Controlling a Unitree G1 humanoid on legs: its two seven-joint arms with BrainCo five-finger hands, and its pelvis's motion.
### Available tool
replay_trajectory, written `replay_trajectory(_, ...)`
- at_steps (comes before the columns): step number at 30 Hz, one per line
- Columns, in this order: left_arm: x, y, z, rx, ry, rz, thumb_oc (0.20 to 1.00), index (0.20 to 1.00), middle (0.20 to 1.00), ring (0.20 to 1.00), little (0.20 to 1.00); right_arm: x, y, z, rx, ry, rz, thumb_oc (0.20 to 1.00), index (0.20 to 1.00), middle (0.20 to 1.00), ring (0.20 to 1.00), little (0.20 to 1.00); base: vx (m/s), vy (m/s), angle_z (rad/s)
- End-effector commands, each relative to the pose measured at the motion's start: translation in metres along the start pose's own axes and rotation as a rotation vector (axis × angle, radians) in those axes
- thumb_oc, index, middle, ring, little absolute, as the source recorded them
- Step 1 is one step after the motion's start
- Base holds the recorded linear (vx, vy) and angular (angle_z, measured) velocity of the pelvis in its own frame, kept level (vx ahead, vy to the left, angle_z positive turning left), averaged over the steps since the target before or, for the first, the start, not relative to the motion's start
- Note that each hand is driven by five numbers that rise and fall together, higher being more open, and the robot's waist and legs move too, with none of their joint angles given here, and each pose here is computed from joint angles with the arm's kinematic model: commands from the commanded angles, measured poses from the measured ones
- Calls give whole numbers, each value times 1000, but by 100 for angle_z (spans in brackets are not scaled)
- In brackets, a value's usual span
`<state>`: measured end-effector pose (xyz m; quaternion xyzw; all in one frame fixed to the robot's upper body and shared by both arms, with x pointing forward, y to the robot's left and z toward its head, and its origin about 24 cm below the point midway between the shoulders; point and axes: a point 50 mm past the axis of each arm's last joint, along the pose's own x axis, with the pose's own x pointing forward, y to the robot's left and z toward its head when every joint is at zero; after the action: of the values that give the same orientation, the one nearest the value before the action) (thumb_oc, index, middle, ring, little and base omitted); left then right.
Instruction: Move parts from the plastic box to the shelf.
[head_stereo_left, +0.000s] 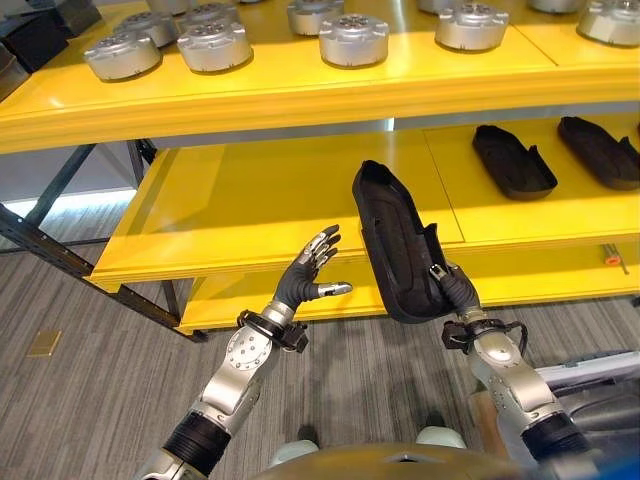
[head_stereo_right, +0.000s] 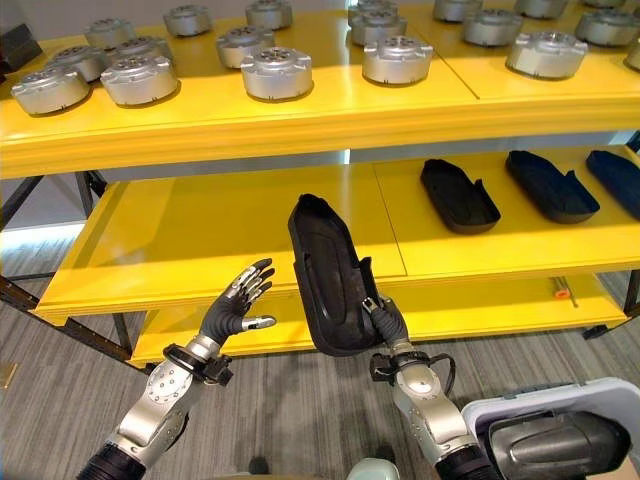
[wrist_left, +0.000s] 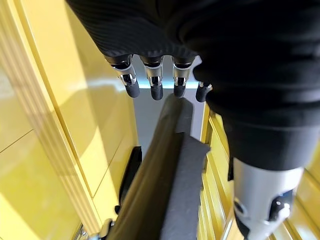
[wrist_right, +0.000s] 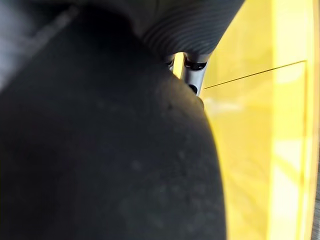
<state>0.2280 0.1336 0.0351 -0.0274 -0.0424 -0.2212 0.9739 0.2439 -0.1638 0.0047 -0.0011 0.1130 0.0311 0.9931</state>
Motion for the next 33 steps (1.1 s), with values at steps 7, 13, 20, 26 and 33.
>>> replay_trajectory(7,0,-7,18,4,-66,-76,1000,1000,1000,1000,1000,36,-5,90,-2,-330,-59,200,200,200,200,200,95,-46,2)
replay_trajectory(13,1,-9,21,-9,-63,-97,1000,1000,1000,1000,1000,55,-24,118,-42,-329,-151,200,200,200,200,200,39,-1,5)
replay_trajectory(20,7,-20,23,-34,-43,-157,1000,1000,1000,1000,1000,78,-44,165,-101,-332,-272,200,200,200,200,200,64,18,8)
replay_trajectory(26,9,-26,24,-43,-62,-182,1000,1000,1000,1000,1000,84,-47,174,-95,-329,-261,200,200,200,200,200,-33,33,3)
replay_trajectory(33,3,-29,17,-79,-57,-151,1000,1000,1000,1000,1000,77,-27,149,-61,-325,-189,200,200,200,200,200,38,4,-1)
